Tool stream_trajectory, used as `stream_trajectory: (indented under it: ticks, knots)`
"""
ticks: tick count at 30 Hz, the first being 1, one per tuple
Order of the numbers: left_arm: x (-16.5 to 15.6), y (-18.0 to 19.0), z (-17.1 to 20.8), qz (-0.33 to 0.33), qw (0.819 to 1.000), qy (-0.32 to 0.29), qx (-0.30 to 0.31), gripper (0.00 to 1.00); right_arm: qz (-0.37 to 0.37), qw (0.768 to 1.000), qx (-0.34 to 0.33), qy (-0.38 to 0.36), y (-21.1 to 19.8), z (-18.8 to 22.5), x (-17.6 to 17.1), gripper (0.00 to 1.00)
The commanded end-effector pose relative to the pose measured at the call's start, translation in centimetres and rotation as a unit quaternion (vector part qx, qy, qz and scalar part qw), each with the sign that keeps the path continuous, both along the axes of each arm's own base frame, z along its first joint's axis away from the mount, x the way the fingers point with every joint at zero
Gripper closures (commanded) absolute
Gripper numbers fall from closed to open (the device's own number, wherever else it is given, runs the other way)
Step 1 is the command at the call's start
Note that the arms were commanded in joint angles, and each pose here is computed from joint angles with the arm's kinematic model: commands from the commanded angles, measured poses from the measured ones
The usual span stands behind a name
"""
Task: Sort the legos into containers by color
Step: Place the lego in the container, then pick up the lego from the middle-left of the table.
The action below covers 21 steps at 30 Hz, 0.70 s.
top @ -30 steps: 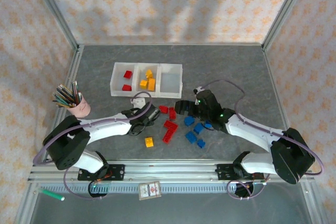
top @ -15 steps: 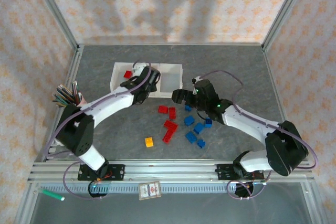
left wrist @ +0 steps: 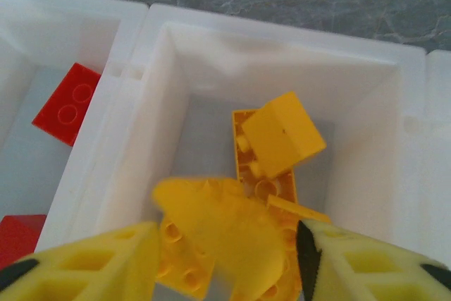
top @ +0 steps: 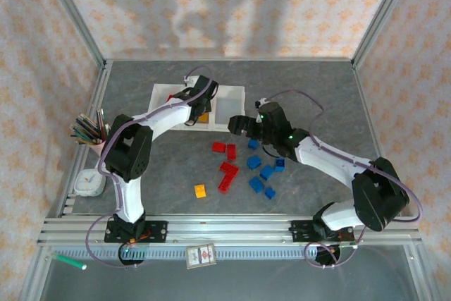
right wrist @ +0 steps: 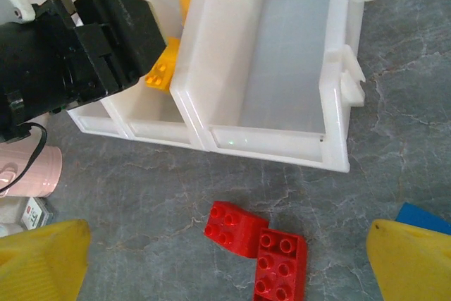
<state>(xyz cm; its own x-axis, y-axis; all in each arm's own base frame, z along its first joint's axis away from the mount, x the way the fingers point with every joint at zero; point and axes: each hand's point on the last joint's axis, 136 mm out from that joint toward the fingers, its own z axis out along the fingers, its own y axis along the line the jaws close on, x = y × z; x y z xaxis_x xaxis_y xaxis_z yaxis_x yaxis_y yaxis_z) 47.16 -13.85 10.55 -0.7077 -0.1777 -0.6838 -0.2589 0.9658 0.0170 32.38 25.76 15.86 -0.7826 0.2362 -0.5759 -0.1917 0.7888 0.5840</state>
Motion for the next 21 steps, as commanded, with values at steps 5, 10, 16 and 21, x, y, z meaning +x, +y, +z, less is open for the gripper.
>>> stream_trajectory:
  ticks: [5, 10, 16, 21]
  knots:
    - [-1.4, 0.5, 4.1, -0.009, 1.0, -0.017, -0.007, 0.41, 0.008, 1.0, -0.01, -0.016, -0.4, 1.8, -0.1, 0.0]
    - [-4.8, 0.7, 5.5, -0.02, 0.998, -0.027, -0.048, 0.4, 0.014, 1.0, -0.025, -0.004, -0.8, 0.9, -1.1, 0.0]
    - [-10.9, 0.5, 4.9, -0.037, 0.997, -0.008, -0.068, 0.39, 0.031, 0.998, -0.046, 0.007, -0.4, -0.6, -3.4, 0.0]
    - [-16.5, -0.1, 3.7, -0.05, 0.995, 0.016, -0.08, 0.37, 0.051, 0.996, -0.064, 0.022, 0.5, -2.2, -5.6, 0.0]
